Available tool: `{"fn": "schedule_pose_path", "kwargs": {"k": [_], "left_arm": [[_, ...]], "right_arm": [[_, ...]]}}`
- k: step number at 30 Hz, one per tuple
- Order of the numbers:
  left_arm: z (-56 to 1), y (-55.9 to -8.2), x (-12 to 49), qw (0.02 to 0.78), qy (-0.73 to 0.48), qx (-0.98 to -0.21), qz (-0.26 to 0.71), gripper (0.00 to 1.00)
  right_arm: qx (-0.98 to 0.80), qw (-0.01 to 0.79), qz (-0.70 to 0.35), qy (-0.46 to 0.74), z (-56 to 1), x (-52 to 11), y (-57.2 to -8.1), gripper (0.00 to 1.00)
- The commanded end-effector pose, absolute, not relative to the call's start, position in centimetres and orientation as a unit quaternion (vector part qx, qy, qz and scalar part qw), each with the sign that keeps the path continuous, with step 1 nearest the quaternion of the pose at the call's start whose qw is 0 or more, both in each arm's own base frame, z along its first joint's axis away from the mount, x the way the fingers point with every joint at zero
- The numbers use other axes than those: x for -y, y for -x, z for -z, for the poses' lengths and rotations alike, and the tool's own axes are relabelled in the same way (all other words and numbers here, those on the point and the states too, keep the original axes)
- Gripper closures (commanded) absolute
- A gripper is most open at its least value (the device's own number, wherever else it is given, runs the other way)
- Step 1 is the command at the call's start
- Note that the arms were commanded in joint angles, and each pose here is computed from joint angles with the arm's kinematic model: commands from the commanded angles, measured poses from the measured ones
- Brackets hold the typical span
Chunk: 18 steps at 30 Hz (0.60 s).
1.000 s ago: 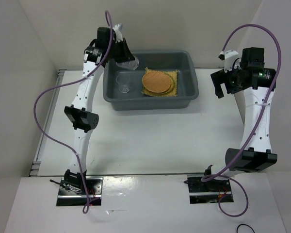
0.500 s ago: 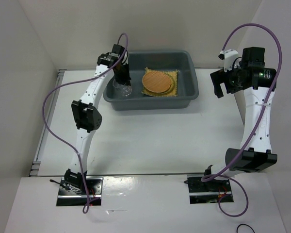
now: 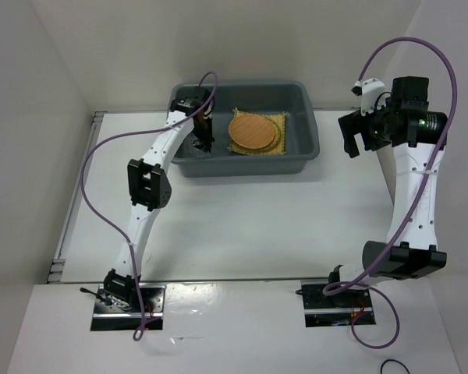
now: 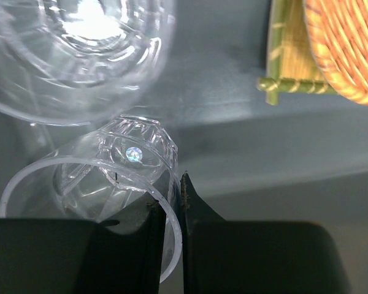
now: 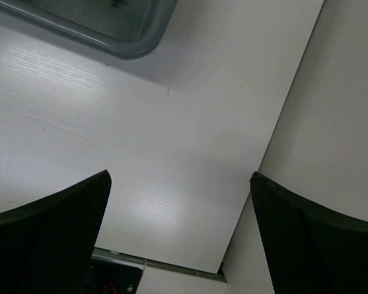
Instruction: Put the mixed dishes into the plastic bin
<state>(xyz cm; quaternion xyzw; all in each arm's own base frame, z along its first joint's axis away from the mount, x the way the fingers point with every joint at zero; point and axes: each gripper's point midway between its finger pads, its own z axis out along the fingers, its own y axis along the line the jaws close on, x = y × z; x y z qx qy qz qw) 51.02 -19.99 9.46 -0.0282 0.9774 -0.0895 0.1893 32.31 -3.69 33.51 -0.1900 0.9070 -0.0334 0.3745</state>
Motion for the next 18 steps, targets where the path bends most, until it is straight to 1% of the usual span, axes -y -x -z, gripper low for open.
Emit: {"fn": "schedule_pose_path", "kwargs": {"k": [1, 2, 3, 4, 6, 7, 8, 10, 11, 12, 14, 15, 16, 17, 18], "left_arm": [[-10.3, -52.5, 18.4, 0.213, 0.040, -0.973, 0.082, 0.97], [-10.4, -52.4, 18.5, 0.211, 0.039, -0.973, 0.087, 0.89], [-10.4, -52.3, 18.8, 0.209, 0.037, -0.973, 0.093, 0.77], [-10.4, -52.3, 18.8, 0.209, 0.037, -0.973, 0.093, 0.58], [-10.4, -52.3, 18.6, 0.206, 0.039, -0.972, 0.102, 0.49], [-11.3, -52.5, 18.9, 0.214, 0.037, -0.970, 0.111, 0.39], [-12.0, -52.4, 19.1, 0.218, 0.036, -0.968, 0.118, 0.34], [-13.2, -52.7, 19.6, 0.231, 0.031, -0.963, 0.136, 0.28], [-14.6, -52.9, 19.7, 0.246, 0.030, -0.958, 0.142, 0.22], [-16.8, -53.4, 19.5, 0.271, 0.031, -0.950, 0.154, 0.20], [-22.4, -53.9, 19.4, 0.335, 0.034, -0.926, 0.168, 0.18], [-26.3, -53.8, 19.2, 0.378, 0.033, -0.908, 0.178, 0.15], [-32.5, -53.6, 18.7, 0.453, 0.037, -0.870, 0.193, 0.13], [-35.8, -53.9, 18.2, 0.497, 0.038, -0.842, 0.205, 0.11], [-40.0, -52.6, 16.9, 0.533, 0.042, -0.818, 0.212, 0.07]], "right_arm": [[-0.894, 0.402, 0.039, 0.193, -35.4, 3.5, -31.2, 0.01], [-0.896, 0.398, 0.038, 0.192, -35.1, 3.5, -31.1, 0.01], [-0.894, 0.402, 0.039, 0.193, -35.3, 3.4, -30.9, 0.01], [-0.894, 0.402, 0.039, 0.193, -35.3, 3.4, -30.9, 0.01], [-0.897, 0.397, 0.037, 0.192, -34.9, 3.4, -30.7, 0.01], [-0.897, 0.397, 0.037, 0.192, -34.9, 3.4, -30.7, 0.01], [-0.898, 0.397, 0.036, 0.188, -34.8, 3.3, -30.4, 0.01], [-0.898, 0.397, 0.036, 0.188, -34.8, 3.3, -30.2, 0.01], [-0.898, 0.397, 0.036, 0.188, -34.8, 3.3, -30.2, 0.01], [-0.898, 0.397, 0.036, 0.188, -34.8, 3.3, -30.2, 0.01], [-0.900, 0.393, 0.032, 0.184, -34.4, 3.2, -30.1, 0.01], [-0.902, 0.392, 0.034, 0.178, -34.4, 3.3, -30.1, 0.01], [-0.904, 0.388, 0.032, 0.177, -34.1, 3.3, -30.1, 0.01], [-0.905, 0.388, 0.030, 0.171, -34.1, 3.3, -30.1, 0.01], [-0.903, 0.392, 0.031, 0.171, -34.3, 3.3, -29.9, 0.01]]}}
